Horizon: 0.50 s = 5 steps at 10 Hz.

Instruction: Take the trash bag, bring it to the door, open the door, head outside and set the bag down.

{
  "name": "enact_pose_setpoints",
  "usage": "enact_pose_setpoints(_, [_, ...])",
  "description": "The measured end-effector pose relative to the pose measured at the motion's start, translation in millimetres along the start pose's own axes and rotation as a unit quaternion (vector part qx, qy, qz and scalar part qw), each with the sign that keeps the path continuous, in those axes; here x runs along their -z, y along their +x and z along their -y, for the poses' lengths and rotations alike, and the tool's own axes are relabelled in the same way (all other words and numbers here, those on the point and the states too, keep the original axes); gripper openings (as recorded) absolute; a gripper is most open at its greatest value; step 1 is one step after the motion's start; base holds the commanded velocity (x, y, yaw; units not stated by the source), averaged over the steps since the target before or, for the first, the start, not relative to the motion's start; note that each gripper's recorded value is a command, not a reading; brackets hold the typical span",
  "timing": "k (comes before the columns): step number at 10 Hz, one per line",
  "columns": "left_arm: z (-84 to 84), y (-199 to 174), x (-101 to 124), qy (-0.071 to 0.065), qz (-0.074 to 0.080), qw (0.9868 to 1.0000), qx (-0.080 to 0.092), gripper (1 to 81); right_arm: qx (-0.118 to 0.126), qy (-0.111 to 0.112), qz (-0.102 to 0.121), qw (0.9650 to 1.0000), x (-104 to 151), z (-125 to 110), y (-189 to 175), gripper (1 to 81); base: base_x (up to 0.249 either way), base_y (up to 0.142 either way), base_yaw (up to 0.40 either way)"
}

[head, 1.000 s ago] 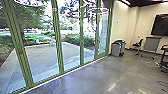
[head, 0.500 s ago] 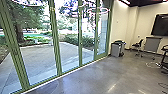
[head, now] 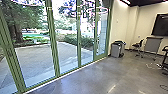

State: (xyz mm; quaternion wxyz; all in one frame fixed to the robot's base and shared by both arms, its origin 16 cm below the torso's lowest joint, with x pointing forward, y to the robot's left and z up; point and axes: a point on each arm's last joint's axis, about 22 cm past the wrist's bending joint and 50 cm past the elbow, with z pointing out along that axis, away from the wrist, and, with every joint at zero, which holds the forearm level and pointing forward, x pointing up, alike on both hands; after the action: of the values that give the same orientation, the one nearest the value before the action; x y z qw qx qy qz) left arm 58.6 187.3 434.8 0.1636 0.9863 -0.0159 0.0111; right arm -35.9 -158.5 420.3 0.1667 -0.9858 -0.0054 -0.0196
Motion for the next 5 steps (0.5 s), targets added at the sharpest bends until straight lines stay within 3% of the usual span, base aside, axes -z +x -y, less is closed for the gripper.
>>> enact_pose_setpoints(3, [-0.6, -0.1, -0.1, -0.001, 0.000, 1.0000, 0.000, 1.0, 0.001, -0.002, -0.001, 1.0000, 0.4, -2.4, 2.3, 81.1, 0.149, -0.040, 0.000])
enact_pose_setpoints(5, [0.0, 0.6, 0.1, 0.000, 0.000, 1.0000, 0.000, 1.0, 0.000, -0.001, -0.001, 1.0000, 0.1, -1.2, 0.9, 81.1, 0.149, 0.000, 0.000])
